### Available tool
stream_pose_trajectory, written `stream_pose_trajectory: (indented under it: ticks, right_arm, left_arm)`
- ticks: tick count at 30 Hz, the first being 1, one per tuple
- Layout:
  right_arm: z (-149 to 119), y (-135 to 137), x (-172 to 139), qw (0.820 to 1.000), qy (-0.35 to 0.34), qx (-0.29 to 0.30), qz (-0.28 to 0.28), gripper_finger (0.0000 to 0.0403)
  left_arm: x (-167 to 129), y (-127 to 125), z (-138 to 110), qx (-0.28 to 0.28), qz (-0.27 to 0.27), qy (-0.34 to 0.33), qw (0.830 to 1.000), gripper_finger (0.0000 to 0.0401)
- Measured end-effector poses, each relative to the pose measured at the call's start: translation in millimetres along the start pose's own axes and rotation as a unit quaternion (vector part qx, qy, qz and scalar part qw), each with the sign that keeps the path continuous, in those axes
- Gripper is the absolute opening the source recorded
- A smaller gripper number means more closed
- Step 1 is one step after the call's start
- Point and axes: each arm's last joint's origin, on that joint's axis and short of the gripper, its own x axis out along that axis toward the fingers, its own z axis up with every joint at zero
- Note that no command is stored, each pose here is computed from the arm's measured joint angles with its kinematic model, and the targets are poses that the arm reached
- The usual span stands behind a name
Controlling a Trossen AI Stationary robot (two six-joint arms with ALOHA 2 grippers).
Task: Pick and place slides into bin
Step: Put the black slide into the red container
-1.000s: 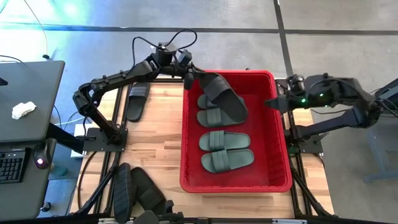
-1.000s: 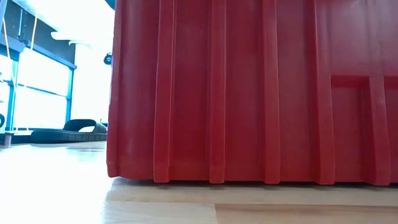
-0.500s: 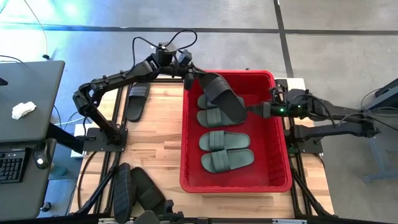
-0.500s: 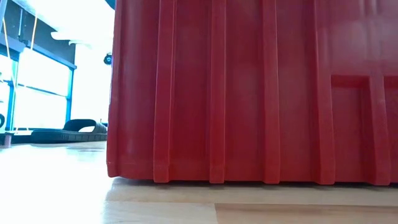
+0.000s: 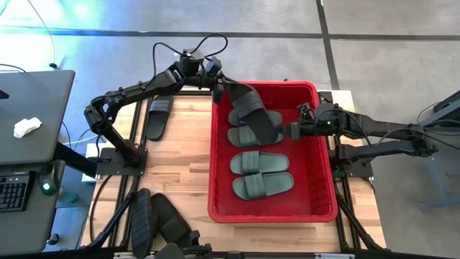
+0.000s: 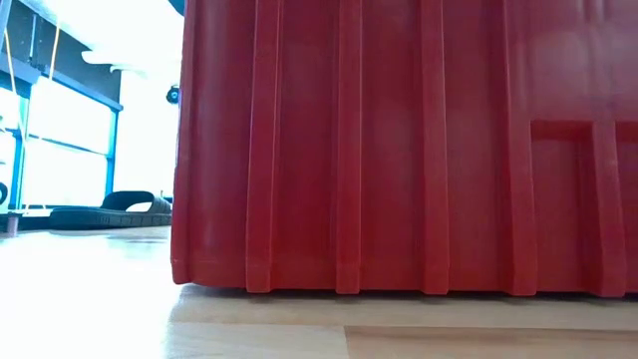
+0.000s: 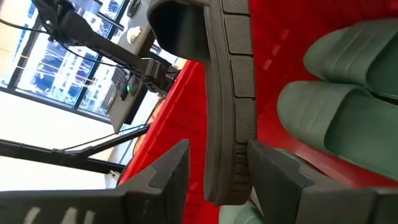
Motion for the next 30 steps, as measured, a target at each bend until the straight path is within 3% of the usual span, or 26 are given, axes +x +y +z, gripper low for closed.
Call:
stream_pose_trajectory:
  ticks: [10,16,22,30]
  right_arm:
    - [3.4,-4.9,-23.7,0.998,-0.042,-0.036,-0.018,0.015]
    - [-0.8,-13.7,-24.5,0.998,-0.01,-0.032,-0.055,0.0172]
    - [3.3,-7.5,-18.8,0.999,-0.023,-0.037,-0.025,0.0201]
    - [4.9,-6.3,-18.4,0.999,-0.037,-0.029,-0.023,0.0202]
  left_arm:
    - [0.1,-0.1,-0.1,-0.002,0.0,0.0,1.0,0.0]
    - [0.0,0.2,0.1,-0.005,0.003,-0.001,1.0,0.0]
    - [0.0,1.3,0.3,-0.005,0.023,-0.004,1.0,0.0]
    - [-0.2,3.3,1.0,-0.004,0.055,-0.011,0.998,0.0]
